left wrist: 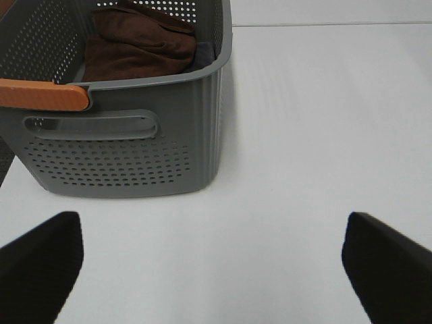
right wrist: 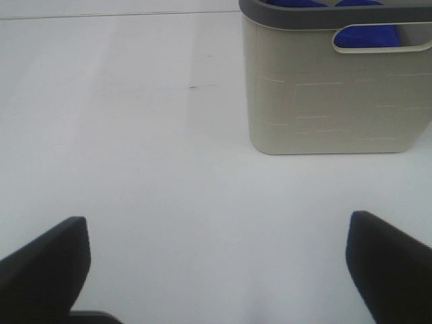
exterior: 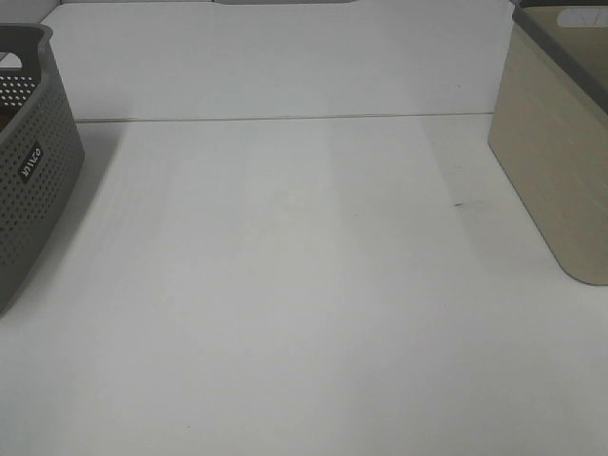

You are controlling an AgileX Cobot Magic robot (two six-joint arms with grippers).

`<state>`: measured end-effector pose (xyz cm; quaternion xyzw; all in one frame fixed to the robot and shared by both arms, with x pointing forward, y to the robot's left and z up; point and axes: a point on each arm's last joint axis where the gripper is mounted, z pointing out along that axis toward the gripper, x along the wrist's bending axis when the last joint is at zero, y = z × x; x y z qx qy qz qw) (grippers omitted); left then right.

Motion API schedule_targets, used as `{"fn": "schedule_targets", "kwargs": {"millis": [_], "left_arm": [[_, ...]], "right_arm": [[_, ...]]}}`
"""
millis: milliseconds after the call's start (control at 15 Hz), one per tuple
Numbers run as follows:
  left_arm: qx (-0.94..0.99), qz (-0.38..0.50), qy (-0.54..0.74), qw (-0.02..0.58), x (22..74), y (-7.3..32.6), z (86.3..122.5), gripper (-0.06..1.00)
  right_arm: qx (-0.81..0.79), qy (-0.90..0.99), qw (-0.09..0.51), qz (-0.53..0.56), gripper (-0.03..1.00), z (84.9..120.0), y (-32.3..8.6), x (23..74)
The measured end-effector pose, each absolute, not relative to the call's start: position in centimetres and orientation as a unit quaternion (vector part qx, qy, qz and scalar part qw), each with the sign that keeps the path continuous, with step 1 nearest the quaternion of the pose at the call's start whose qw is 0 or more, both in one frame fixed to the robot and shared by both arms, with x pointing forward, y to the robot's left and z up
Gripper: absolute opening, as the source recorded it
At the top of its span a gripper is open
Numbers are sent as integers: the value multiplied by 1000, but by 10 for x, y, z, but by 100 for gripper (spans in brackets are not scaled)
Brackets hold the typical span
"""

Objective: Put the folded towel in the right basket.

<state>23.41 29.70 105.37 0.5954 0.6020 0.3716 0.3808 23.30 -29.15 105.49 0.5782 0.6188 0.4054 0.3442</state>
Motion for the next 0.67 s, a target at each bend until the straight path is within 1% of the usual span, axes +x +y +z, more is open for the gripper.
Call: {"fn": "schedule_targets", "kwargs": {"millis": [667], "left_arm": [[595,372,602,381,234,297,1054,96]], "right_arm": [[578,619,343,406,98,1055,-291,233]]}}
